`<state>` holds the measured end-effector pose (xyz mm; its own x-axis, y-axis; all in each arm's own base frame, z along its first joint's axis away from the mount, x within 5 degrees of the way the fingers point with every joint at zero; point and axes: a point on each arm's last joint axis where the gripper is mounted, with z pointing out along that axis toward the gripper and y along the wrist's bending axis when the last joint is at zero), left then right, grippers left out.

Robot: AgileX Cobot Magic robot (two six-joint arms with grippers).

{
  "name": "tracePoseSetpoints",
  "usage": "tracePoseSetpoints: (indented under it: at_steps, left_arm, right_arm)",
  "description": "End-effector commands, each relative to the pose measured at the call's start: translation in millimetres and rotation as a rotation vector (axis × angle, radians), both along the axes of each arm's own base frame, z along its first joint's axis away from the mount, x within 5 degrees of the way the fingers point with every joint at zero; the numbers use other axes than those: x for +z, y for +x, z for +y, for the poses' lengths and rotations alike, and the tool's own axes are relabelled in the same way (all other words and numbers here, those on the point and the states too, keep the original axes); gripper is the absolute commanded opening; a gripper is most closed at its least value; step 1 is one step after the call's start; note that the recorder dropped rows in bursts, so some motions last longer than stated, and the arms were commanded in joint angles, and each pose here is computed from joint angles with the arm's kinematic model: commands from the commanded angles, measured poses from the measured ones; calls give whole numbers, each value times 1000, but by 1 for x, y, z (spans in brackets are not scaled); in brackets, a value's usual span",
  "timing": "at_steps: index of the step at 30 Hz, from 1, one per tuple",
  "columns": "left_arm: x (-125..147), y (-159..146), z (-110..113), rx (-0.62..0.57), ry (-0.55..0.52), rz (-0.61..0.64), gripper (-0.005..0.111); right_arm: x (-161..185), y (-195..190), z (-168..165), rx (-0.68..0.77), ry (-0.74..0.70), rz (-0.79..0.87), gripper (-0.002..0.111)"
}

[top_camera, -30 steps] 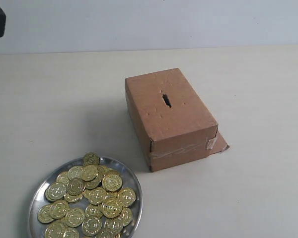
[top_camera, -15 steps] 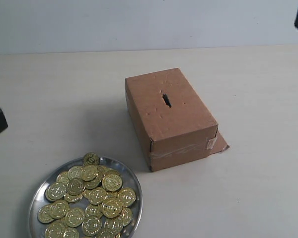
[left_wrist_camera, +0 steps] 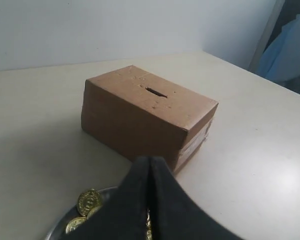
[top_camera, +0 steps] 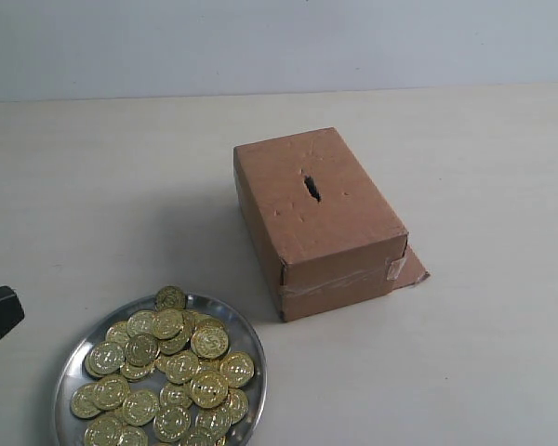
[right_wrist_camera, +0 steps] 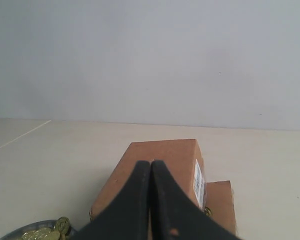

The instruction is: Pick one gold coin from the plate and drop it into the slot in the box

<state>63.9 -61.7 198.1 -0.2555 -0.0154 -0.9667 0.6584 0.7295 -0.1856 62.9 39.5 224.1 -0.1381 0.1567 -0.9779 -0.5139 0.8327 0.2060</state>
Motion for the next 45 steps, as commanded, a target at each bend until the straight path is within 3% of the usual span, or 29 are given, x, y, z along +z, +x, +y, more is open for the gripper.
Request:
tracePoseSetpoints:
  at_steps: [1,38,40,45]
  left_arm:
    - [1,0,1,12,-21,-25,0]
    - [-3,-2,0,-11,14,2,0]
    - [-3,-2,0,-11,14,2,0]
    - [-3,-2,0,-11,14,2,0]
  right_arm:
    - [-14,-3,-2,-3,21,-18,0]
    - [-18,-3,-3,-7,27,25,0]
    - [-21,-4,-8,-61,-106,-31,0]
    - [-29,-9,-26,-298,-139,25,0]
